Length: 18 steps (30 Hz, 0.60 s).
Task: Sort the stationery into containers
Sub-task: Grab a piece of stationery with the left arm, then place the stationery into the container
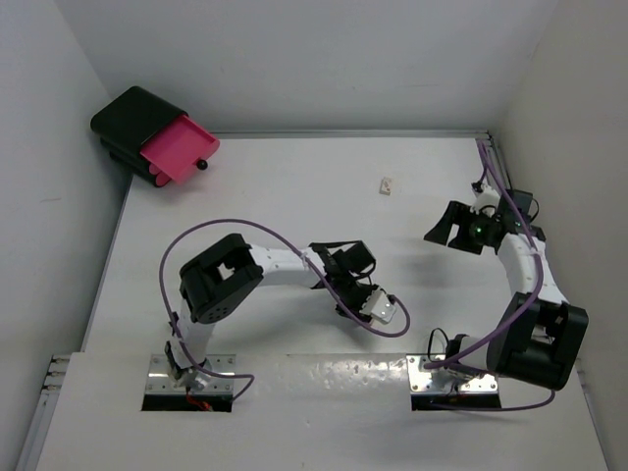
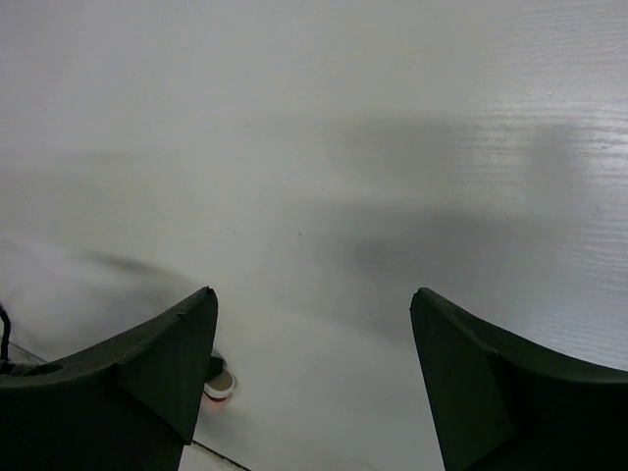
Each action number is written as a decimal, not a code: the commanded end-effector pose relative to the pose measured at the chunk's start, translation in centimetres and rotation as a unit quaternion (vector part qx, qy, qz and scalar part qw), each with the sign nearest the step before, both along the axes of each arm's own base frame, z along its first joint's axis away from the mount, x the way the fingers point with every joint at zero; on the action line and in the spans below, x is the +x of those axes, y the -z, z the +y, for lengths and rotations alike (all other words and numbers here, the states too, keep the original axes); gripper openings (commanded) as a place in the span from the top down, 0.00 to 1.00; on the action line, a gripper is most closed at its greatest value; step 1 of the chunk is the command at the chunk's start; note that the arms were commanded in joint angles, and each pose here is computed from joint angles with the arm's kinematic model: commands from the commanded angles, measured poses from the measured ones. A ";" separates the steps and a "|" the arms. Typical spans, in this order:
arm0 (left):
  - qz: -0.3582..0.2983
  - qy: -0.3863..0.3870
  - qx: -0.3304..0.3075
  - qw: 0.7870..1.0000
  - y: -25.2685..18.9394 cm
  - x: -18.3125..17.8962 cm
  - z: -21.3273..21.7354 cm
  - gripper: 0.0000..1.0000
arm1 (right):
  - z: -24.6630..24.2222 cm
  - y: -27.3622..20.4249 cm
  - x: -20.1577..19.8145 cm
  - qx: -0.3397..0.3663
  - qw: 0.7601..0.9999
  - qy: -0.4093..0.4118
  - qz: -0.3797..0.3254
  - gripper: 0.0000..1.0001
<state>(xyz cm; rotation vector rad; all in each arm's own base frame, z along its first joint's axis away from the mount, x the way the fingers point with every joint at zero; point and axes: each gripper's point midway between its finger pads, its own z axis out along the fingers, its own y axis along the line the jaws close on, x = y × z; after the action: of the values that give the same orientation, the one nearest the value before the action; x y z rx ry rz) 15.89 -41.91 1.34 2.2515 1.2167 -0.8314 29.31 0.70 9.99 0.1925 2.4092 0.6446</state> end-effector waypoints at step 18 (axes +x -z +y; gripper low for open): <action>-0.069 -0.609 0.022 0.790 -22.7 36.4 34.2 0.77 | 3.9 -2.2 8.2 0.016 0.997 -0.053 -0.060 0.23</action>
<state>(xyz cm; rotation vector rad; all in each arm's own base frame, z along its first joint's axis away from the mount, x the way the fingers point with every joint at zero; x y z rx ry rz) 53.86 -12.77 26.36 1.1549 1.8817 -0.1281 35.04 3.98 10.13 0.0927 2.3818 0.7263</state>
